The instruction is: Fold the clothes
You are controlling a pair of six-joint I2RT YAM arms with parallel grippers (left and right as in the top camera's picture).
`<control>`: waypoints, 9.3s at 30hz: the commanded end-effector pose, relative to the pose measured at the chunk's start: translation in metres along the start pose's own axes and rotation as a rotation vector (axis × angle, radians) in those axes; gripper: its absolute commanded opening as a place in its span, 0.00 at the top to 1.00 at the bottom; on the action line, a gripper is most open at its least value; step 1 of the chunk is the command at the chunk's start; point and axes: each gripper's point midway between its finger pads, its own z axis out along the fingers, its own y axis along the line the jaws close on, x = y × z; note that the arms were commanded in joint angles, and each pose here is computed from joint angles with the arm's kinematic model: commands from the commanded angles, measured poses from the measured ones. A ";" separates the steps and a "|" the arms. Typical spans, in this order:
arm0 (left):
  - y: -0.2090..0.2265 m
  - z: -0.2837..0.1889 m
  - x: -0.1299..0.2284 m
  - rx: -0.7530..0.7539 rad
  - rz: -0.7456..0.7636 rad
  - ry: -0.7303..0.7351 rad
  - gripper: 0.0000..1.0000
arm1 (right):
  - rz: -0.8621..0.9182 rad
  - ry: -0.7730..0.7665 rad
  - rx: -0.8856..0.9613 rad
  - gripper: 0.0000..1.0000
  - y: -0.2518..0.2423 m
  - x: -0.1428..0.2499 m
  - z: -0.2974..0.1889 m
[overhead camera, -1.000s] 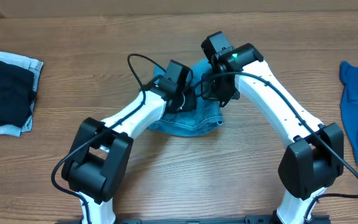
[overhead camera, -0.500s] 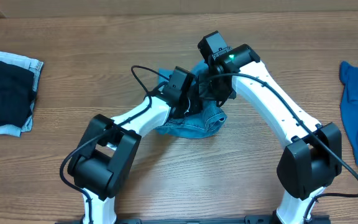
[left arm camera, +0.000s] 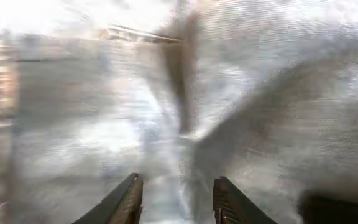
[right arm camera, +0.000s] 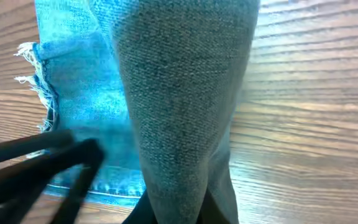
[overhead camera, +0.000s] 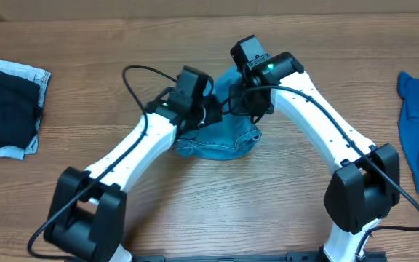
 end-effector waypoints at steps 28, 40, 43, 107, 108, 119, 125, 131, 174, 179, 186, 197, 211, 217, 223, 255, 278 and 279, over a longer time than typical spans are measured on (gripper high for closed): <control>0.174 0.020 0.015 -0.352 -0.185 0.115 0.69 | -0.124 -0.040 -0.142 0.95 0.103 0.004 0.072; 0.172 0.019 0.022 -0.352 -0.167 0.147 0.69 | -0.204 -0.116 -0.323 0.48 0.165 0.002 0.073; 0.172 0.019 0.023 -0.349 -0.168 0.148 0.69 | -0.227 -0.087 -0.372 0.61 0.178 0.013 0.071; 0.134 -0.008 -0.017 -0.232 0.059 0.006 0.59 | 0.024 -0.011 -0.615 0.65 -0.063 -0.030 0.090; 0.134 -0.008 -0.017 -0.232 0.059 0.006 0.59 | 0.025 -0.007 -0.629 0.73 -0.062 -0.030 0.088; 0.136 -0.008 -0.015 -0.236 0.058 0.014 0.59 | 0.031 -0.142 -0.347 0.96 -0.093 -0.042 0.009; 0.136 -0.008 -0.014 -0.237 0.057 0.016 0.59 | 0.038 -0.191 -0.081 0.96 -0.131 -0.037 -0.012; 0.136 -0.008 -0.014 -0.237 0.056 0.016 0.59 | -0.067 -0.219 -0.108 0.96 -0.091 -0.039 -0.009; 0.097 0.001 -0.015 -0.101 0.085 -0.002 0.63 | -0.639 -0.583 0.013 0.96 0.112 0.012 -0.112; 0.060 0.019 -0.014 -0.020 0.046 -0.047 0.69 | -0.668 -0.513 -0.062 0.96 0.117 0.030 -0.109; 0.047 0.073 0.033 0.034 0.003 0.100 0.73 | -0.654 -0.473 -0.083 0.96 0.117 0.037 -0.104; 0.057 0.034 0.006 0.048 0.100 0.066 0.66 | -0.603 -0.285 0.009 0.96 0.099 0.042 -0.035; 0.121 -0.068 -0.050 -0.102 0.040 -0.111 0.65 | -0.540 -0.275 -0.135 0.96 0.122 0.023 -0.001; 0.127 -0.067 -0.039 -0.123 0.036 -0.070 0.65 | -0.534 -0.162 -0.146 0.96 0.125 0.035 0.054; 0.130 -0.067 -0.032 -0.137 0.027 -0.041 0.66 | -0.541 -0.128 -0.212 0.86 0.139 0.038 0.091; 0.115 -0.280 -0.110 -0.282 0.062 -0.448 0.62 | -1.019 -0.260 -0.613 0.30 0.230 0.093 -0.015; 0.094 -0.235 -0.084 -0.207 0.219 -0.237 0.63 | -0.468 -0.225 -0.306 0.96 0.129 -0.008 0.064; 0.088 -0.225 -0.080 -0.193 0.265 -0.201 0.63 | -0.475 -0.191 -0.349 0.96 0.135 -0.002 0.080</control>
